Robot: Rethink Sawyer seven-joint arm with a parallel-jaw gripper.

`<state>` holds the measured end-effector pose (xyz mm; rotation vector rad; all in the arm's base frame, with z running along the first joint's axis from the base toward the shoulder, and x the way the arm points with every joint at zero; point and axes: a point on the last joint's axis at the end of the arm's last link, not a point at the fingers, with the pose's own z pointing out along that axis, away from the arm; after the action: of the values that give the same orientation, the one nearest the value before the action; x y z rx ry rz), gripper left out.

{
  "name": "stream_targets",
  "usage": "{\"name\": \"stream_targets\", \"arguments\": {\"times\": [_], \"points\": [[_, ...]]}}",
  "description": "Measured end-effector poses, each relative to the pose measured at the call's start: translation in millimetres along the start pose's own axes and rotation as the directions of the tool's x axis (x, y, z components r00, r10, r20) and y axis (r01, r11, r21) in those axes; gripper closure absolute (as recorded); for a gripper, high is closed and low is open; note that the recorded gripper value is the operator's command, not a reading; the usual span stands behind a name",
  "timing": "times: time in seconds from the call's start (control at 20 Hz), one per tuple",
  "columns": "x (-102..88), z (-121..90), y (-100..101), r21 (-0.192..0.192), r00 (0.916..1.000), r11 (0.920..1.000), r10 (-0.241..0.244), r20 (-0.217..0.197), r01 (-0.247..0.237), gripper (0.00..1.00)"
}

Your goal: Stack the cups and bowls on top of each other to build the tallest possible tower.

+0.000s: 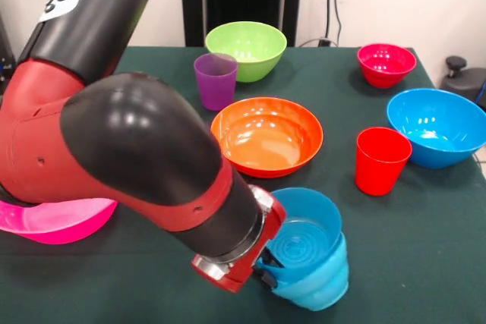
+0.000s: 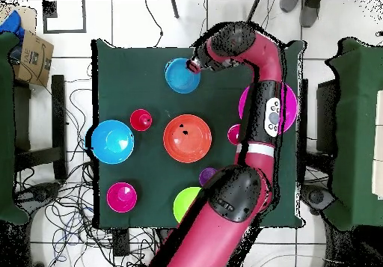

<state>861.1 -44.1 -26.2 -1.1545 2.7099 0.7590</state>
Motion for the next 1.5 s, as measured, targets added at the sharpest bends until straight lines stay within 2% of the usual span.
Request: {"name": "stream_targets", "arguments": {"times": [0.25,0.5,0.9,1.25,1.5], "points": [[-9.8,-10.4,1.7,0.017,0.9996,0.9998,-0.007,-0.029,0.007,1.0],[-16.2,-35.1,-2.5,0.037,0.9982,0.9993,0.004,-0.061,-0.001,1.0],[-28.8,-58.4,-4.8,0.059,0.9969,0.9982,0.018,-0.077,-0.013,1.0],[-47.2,-63.4,-3.8,0.081,0.998,0.9967,0.015,-0.062,-0.01,1.0],[-58.1,-61.6,0.4,0.073,0.9993,0.9973,0.006,-0.038,-0.003,1.0]]}}
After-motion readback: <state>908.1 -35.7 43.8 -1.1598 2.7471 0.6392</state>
